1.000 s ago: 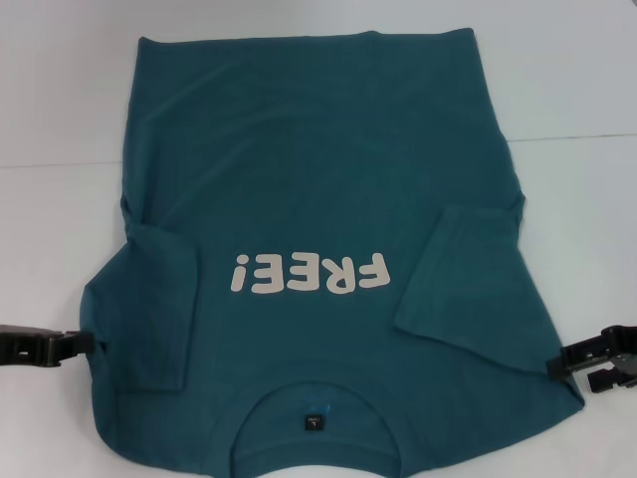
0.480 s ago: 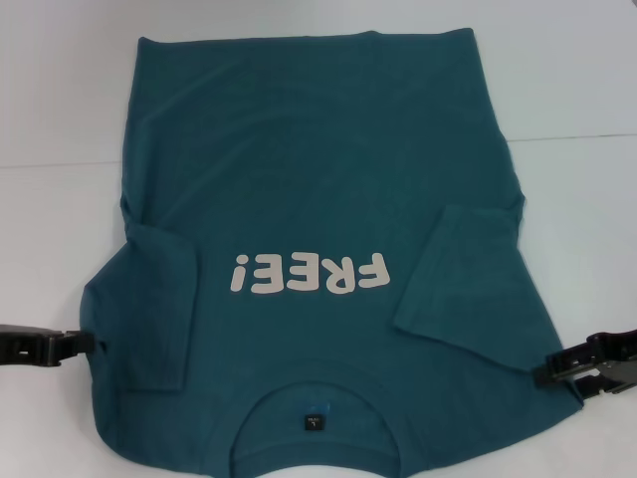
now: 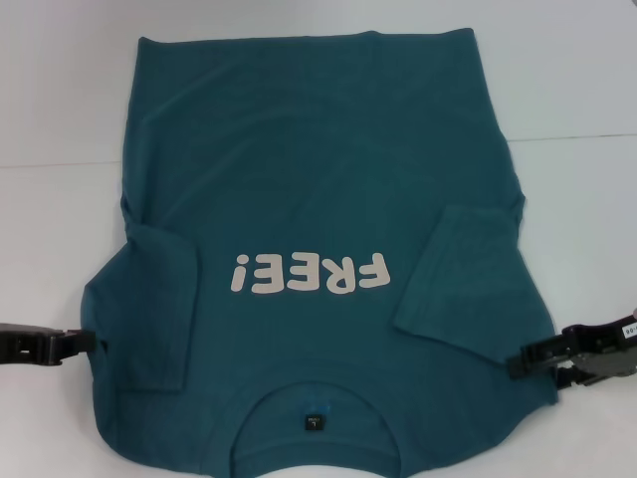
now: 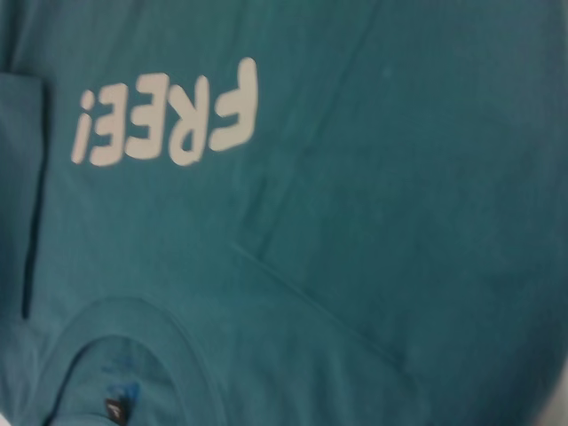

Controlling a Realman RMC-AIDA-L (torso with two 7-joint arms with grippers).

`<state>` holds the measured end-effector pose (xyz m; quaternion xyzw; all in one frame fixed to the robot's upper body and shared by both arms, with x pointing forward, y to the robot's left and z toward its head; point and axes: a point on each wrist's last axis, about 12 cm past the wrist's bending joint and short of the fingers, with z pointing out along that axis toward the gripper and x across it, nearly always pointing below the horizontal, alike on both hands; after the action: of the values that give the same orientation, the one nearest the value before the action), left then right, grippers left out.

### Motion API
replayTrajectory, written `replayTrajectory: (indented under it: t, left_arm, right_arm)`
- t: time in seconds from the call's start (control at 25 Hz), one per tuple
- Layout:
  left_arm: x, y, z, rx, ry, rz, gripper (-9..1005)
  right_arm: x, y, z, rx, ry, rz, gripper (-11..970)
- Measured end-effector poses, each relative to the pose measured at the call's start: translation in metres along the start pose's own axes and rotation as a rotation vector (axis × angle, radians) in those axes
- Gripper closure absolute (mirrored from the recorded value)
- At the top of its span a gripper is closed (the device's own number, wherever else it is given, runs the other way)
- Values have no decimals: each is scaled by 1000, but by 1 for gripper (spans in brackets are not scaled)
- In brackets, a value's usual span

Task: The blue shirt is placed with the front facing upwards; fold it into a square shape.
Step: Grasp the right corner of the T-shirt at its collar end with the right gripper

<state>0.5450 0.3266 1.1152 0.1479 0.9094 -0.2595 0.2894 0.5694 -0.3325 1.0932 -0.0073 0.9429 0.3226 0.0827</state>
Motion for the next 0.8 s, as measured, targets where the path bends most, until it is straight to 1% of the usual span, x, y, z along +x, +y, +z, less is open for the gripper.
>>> replayTrajectory:
  t: [0.2, 0.44, 0.8]
  left_arm:
    - [0, 0, 0, -1, 0, 0, 994]
    - [0, 0, 0, 0, -1, 3, 994]
    - [0, 1, 0, 0, -4, 4, 994]
  right_arm:
    - [-3, 4, 0, -35, -26, -4, 119]
    - [-6, 7, 5, -34, -43, -10, 119]
    - [-17, 21, 15, -42, -54, -48, 119]
